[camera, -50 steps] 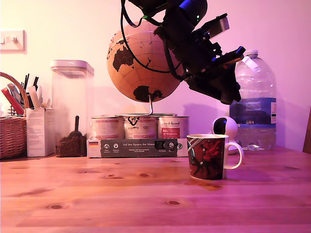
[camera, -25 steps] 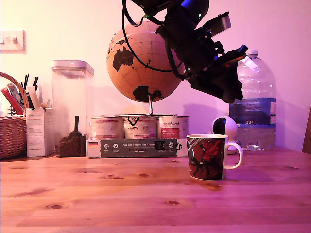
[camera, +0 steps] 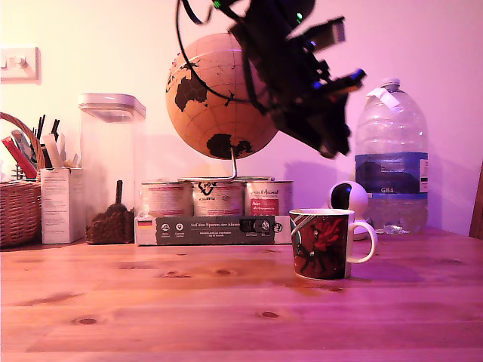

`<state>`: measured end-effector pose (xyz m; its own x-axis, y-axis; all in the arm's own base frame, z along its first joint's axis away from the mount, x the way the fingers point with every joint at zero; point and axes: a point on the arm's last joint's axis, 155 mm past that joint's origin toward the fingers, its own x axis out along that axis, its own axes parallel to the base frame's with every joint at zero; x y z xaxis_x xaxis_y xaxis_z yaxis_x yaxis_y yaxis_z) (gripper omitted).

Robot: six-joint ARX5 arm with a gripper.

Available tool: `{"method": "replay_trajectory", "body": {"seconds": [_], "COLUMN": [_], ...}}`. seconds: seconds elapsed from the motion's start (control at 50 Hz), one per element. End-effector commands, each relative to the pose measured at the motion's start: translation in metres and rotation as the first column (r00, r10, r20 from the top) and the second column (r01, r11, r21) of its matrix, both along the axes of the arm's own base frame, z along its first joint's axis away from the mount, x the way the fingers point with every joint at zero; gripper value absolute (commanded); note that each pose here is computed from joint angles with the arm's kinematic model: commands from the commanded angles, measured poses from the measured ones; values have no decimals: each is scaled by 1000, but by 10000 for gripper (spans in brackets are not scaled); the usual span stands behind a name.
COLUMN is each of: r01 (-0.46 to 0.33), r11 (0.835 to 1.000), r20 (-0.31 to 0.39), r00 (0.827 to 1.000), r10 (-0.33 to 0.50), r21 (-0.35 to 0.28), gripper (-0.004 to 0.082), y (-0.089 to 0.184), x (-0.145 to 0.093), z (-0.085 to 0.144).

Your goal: Pick up the coffee capsules from the table one by one and drop them inside the nearest coffee cup

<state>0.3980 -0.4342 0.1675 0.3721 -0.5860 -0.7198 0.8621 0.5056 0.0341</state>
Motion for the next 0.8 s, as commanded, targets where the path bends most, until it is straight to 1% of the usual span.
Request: {"method": "replay_trajectory", "body": {"seconds": [0.0, 0.18, 0.22, 0.3, 0.38, 0.46, 0.6, 0.78], "r01": [2, -1, 8, 9, -3, -6, -3, -1], "r11": [1000, 999, 999, 999, 998, 997, 997, 996], "r20": [-2, -19, -7, -5, -3, 19, 32, 18], "r00": [1000, 1000, 1000, 1000, 1000, 1000, 999, 1000], "r10": [-2, 2, -7, -9, 3, 4, 1, 0], "r21": [13, 40, 45, 45, 66, 83, 73, 88], "gripper": [214, 214, 214, 214, 214, 214, 214, 214], "y": [8, 18, 20, 22, 27, 29, 26, 26], "x": [-7, -14, -15, -17, -16, -13, -11, -11], "z": [0, -15, -16, -20, -24, -24, -23, -33]}}
